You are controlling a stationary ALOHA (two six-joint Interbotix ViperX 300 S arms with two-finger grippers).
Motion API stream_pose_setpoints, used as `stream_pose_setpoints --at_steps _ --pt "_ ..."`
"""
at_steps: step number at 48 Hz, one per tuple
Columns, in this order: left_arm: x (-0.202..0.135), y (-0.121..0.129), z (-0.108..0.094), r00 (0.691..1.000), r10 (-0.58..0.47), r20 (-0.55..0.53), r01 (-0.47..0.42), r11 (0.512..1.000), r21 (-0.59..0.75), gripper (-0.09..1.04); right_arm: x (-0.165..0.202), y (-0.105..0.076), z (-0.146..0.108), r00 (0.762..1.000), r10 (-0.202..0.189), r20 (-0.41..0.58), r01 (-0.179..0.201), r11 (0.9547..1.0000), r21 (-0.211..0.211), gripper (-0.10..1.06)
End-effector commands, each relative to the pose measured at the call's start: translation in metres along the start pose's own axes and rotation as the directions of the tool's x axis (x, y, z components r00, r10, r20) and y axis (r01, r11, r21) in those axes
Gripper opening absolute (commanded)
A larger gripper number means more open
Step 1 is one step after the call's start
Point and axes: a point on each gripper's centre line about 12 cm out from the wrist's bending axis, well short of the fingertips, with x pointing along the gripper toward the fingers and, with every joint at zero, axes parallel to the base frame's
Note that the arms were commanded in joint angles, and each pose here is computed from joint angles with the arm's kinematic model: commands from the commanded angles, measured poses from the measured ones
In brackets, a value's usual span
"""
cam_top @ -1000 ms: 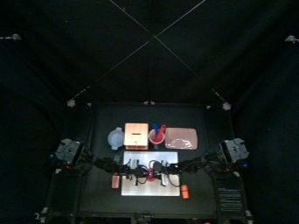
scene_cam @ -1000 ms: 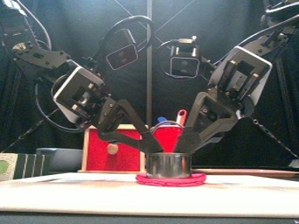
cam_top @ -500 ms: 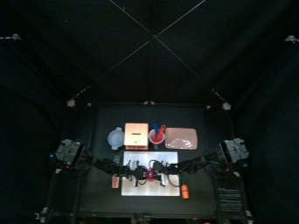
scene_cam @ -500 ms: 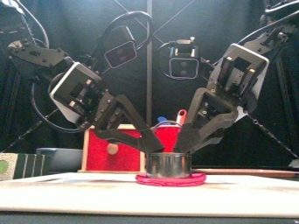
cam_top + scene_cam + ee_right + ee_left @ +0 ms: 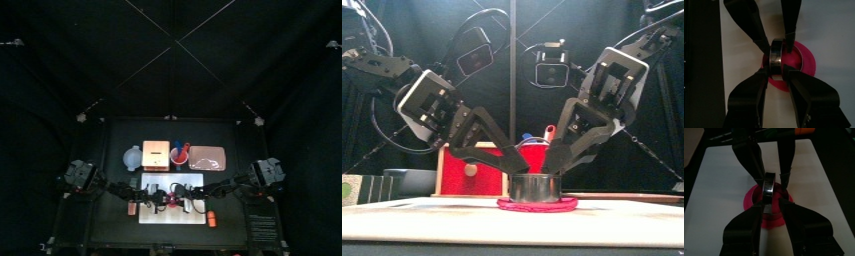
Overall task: Get the cutter from the drawer then cut the dough then place the extra dough in the bowl
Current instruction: Cut the dough
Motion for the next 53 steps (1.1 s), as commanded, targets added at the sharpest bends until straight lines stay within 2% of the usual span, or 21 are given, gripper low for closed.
stream_pose_setpoints --at_steps 1,9,17,34,44,53 --pt "-0.008 -0.006 0.009 0.999 -0.015 0.029 0.015 1.0 -0.001 0.73 -0.011 0.008 0.007 0.999 0.023 0.037 -0.022 0.9995 -0.024 0.73" --pt "-0.01 -0.005 0.016 0.999 -0.011 0.05 0.012 1.0 -0.014 0.73 -0.014 0.01 0.016 0.995 0.031 0.095 -0.026 0.9983 -0.053 0.73" --pt "-0.01 -0.003 0.018 0.999 0.0 0.054 0.001 1.0 -0.031 0.74 -0.015 0.013 0.023 0.991 0.037 0.126 -0.03 0.998 -0.056 0.74" --pt "-0.01 0.004 0.025 0.995 0.026 0.092 -0.022 0.999 -0.042 0.87 -0.017 0.013 0.03 0.988 0.039 0.146 -0.031 0.9978 -0.059 0.9" --pt "-0.014 0.009 0.033 0.99 0.044 0.132 -0.038 0.998 -0.049 0.87 -0.021 0.014 0.039 0.983 0.048 0.178 -0.031 0.995 -0.095 0.91" --pt "-0.016 0.014 0.037 0.987 0.056 0.151 -0.048 0.997 -0.053 0.87 -0.023 0.009 0.05 0.978 0.04 0.206 -0.019 0.9944 -0.104 0.91"
